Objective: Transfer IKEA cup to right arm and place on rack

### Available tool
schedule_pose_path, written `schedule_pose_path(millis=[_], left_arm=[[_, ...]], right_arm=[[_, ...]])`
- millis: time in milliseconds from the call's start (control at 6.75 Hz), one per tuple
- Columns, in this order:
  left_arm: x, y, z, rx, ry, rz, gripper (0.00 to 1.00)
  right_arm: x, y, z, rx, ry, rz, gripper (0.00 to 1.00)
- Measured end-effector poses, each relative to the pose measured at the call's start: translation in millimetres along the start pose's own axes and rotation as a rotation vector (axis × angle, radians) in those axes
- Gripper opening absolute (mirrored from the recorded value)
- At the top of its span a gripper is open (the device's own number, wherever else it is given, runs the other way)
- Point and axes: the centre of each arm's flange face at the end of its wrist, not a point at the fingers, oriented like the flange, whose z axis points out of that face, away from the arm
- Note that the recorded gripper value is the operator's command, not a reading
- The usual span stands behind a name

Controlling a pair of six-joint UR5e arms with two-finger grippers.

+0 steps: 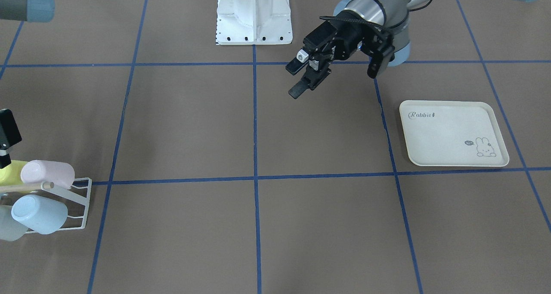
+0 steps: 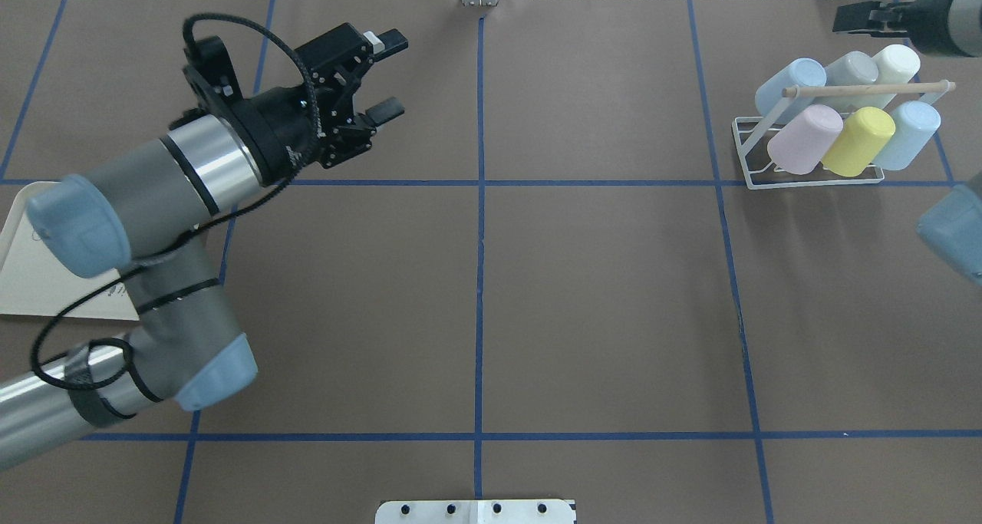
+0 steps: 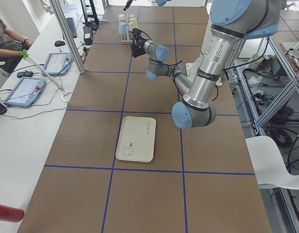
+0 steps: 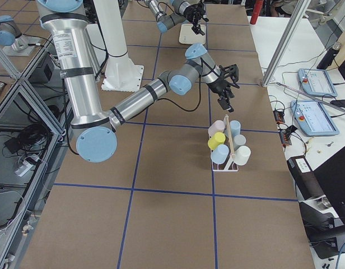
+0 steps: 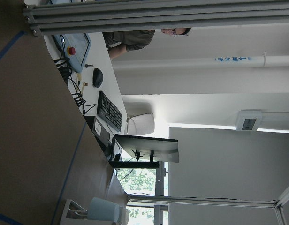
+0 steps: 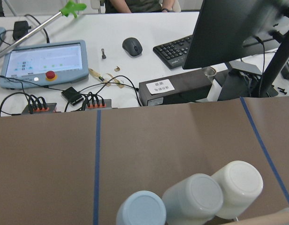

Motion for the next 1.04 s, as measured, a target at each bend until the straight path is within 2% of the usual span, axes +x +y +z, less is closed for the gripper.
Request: schedule_pose_path(millis=[296,593,741,1037], left_arm=[[13.0,-50.4,-29.4,0.050,-0.197,0.355,1.00],[2.8,-110.3,-55.6,0.087,-0.372,0.671,1.00],[-9.1,-141.9,-76.1,0.093,-0.451,0.813,1.00],[-35.2,-207.9,-126.4,0.069,-0.604,1.063,1.00]], right_arm=[[68.9,-8.2,-12.3,-0.192,-0.031,-0.081,1.00],[106.6,-12.9,-19.7,-0.355,-0.048,-0.108,1.00],[115.8,-9.1,-16.6,-0.405,-0.041,-0.095,1.00],[126.3,-4.5,-5.8,-0.448,-0.024,-0.070,1.00]])
